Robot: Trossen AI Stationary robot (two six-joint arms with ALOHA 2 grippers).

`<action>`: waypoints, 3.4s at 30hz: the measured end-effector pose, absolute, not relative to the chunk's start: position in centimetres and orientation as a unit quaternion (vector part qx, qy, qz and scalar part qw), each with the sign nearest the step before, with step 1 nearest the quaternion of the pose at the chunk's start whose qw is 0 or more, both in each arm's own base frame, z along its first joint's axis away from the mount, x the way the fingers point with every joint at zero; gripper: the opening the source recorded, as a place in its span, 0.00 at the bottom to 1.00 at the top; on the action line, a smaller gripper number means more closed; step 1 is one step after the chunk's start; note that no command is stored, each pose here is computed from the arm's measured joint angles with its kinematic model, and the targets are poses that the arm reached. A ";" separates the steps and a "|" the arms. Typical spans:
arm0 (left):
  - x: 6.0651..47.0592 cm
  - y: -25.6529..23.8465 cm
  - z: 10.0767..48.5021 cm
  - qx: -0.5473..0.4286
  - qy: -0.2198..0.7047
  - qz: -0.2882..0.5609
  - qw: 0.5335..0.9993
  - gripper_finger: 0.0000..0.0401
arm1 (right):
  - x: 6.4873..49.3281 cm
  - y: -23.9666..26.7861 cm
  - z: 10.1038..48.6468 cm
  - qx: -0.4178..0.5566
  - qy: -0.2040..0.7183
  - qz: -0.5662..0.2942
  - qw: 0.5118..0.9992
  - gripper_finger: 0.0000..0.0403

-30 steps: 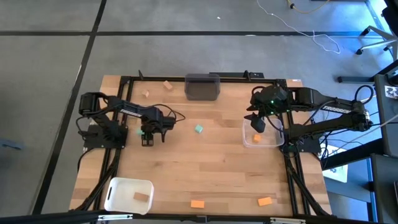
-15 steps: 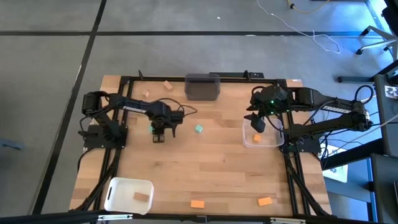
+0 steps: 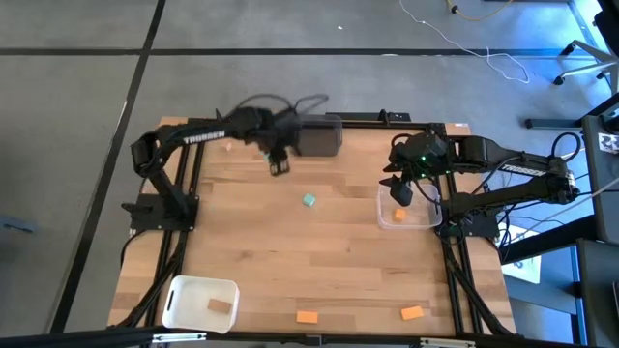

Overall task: Sort & place blocks by color
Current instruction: Put the bottom left blue block into the black bin, then put the bottom blue block into the black bin

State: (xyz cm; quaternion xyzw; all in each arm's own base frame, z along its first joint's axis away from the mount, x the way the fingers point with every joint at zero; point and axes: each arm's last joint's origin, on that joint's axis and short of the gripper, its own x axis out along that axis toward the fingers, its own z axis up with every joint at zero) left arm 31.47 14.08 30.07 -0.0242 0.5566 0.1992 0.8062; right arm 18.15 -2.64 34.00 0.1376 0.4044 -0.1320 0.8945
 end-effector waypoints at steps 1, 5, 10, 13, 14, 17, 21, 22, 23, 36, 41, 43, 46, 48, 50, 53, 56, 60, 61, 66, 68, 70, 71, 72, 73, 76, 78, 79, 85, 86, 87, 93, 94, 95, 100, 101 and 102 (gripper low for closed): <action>31.9 14.9 30.7 -0.024 0.548 0.206 0.810 0.30 | 18.2 -2.6 34.0 0.138 0.404 -0.132 0.895 0.50; 33.9 17.9 31.9 -0.023 0.524 0.226 0.821 0.30 | 18.2 -2.6 34.0 0.141 0.402 -0.133 0.895 0.50; 37.1 21.3 31.6 -0.045 0.500 0.226 0.835 0.30 | 18.2 -2.8 34.0 0.150 0.394 -0.173 0.890 0.50; 38.7 23.0 30.7 -0.067 0.489 0.202 0.846 0.30 | 18.1 -3.1 34.1 0.143 0.386 -0.215 0.886 0.50; 39.1 23.5 30.3 -0.071 0.490 0.199 0.846 0.30 | 18.1 -3.1 34.1 0.139 0.382 -0.229 0.884 0.50; 39.9 24.5 28.8 -0.078 0.500 0.200 0.839 0.30 | 18.0 -3.3 34.1 0.132 0.374 -0.263 0.880 0.50; 40.6 25.6 26.1 -0.090 0.522 0.204 0.823 0.30 | 18.0 -3.4 34.1 0.123 0.370 -0.279 0.877 0.50; 40.7 25.8 25.3 -0.093 0.529 0.204 0.818 0.30 | 18.0 -3.4 34.1 0.123 0.370 -0.279 0.877 0.50; 40.8 26.1 24.6 -0.096 0.536 0.203 0.814 0.30 | 18.0 -3.4 34.1 0.123 0.371 -0.279 0.877 0.50; 41.2 27.2 21.8 -0.103 0.552 0.211 0.800 0.32 | 18.0 -3.4 34.1 0.123 0.370 -0.279 0.877 0.50; 41.2 27.2 21.8 -0.102 0.552 0.246 0.790 0.45 | 18.0 -3.4 34.1 0.122 0.371 -0.279 0.877 0.50; 41.2 27.3 21.8 -0.100 0.552 0.249 0.789 0.47 | 18.0 -3.4 34.1 0.122 0.371 -0.279 0.877 0.50; 41.2 27.2 21.8 -0.101 0.552 0.248 0.790 0.48 | 18.0 -3.4 34.1 0.123 0.370 -0.279 0.877 0.50; 41.3 27.2 21.8 -0.101 0.552 0.247 0.790 0.48 | 18.0 -3.4 34.1 0.124 0.370 -0.279 0.877 0.50; 41.3 27.1 22.0 -0.104 0.551 0.242 0.792 0.48 | 18.0 -3.4 34.1 0.124 0.372 -0.275 0.878 0.50; 40.7 26.4 23.4 -0.124 0.547 0.212 0.800 0.48 | 18.0 -3.3 34.1 0.127 0.375 -0.264 0.880 0.50; 39.7 25.1 25.9 -0.151 0.544 0.152 0.811 0.48 | 18.0 -3.3 34.1 0.100 0.384 -0.246 0.884 0.50; 38.8 22.3 28.0 -0.163 0.559 0.053 0.811 0.49 | 18.2 -3.2 34.1 0.043 0.399 -0.192 0.895 0.50; 38.8 21.4 28.4 -0.151 0.566 0.024 0.810 0.49 | 18.2 -3.2 34.2 0.033 0.399 -0.180 0.899 0.50; 39.2 16.2 28.7 -0.051 0.615 -0.121 0.777 0.48 | 18.4 -3.1 34.3 0.000 0.396 -0.153 0.905 0.50; 39.9 14.3 28.5 -0.006 0.616 -0.158 0.772 0.48 | 18.4 -3.1 34.3 -0.002 0.395 -0.153 0.906 0.50; 41.0 12.6 28.0 0.036 0.602 -0.179 0.777 0.48 | 18.4 -3.1 34.3 -0.002 0.395 -0.153 0.906 0.50; 41.4 11.8 27.6 0.055 0.600 -0.187 0.776 0.48 | 18.4 -3.1 34.3 -0.002 0.395 -0.153 0.906 0.50; 41.8 11.1 27.3 0.073 0.601 -0.191 0.773 0.48 | 18.4 -3.1 34.3 -0.002 0.395 -0.153 0.906 0.50; 42.1 10.5 27.0 0.090 0.602 -0.189 0.771 0.48 | 18.4 -3.1 34.3 -0.002 0.395 -0.153 0.906 0.50; 42.7 9.0 25.8 0.130 0.604 -0.189 0.763 0.48 | 18.4 -3.1 34.3 -0.002 0.395 -0.153 0.906 0.50; 43.0 8.3 24.8 0.130 0.602 -0.196 0.763 0.48 | 18.4 -3.1 34.3 -0.002 0.395 -0.152 0.906 0.50; 43.1 8.0 24.4 0.125 0.597 -0.200 0.767 0.48 | 18.4 -3.1 34.3 -0.001 0.395 -0.151 0.906 0.50; 43.4 7.0 21.6 0.134 0.604 -0.182 0.764 0.48 | 18.4 -3.1 34.3 -0.001 0.395 -0.150 0.906 0.50; 43.5 6.9 21.2 0.143 0.607 -0.173 0.762 0.48 | 18.4 -3.1 34.3 -0.001 0.395 -0.151 0.906 0.50; 43.5 6.8 20.9 0.152 0.609 -0.163 0.761 0.48 | 18.4 -3.1 34.3 0.000 0.395 -0.151 0.906 0.50; 43.1 6.7 19.1 0.156 0.623 -0.158 0.750 0.47 | 18.4 -3.1 34.3 -0.001 0.396 -0.151 0.906 0.50; 43.0 6.7 18.8 0.156 0.625 -0.158 0.749 0.47 | 18.4 -3.1 34.3 -0.001 0.396 -0.150 0.906 0.50; 42.9 6.8 18.5 0.157 0.626 -0.155 0.748 0.47 | 18.4 -3.1 34.3 -0.001 0.396 -0.150 0.906 0.50; 43.1 7.0 17.3 0.176 0.616 -0.135 0.756 0.47 | 18.4 -3.1 34.3 -0.001 0.396 -0.150 0.906 0.50; 43.2 7.0 17.2 0.177 0.612 -0.133 0.759 0.47 | 18.4 -3.1 34.3 -0.001 0.396 -0.150 0.906 0.50; 43.2 7.1 17.1 0.178 0.610 -0.133 0.761 0.47 | 18.4 -3.1 34.3 -0.001 0.396 -0.150 0.906 0.50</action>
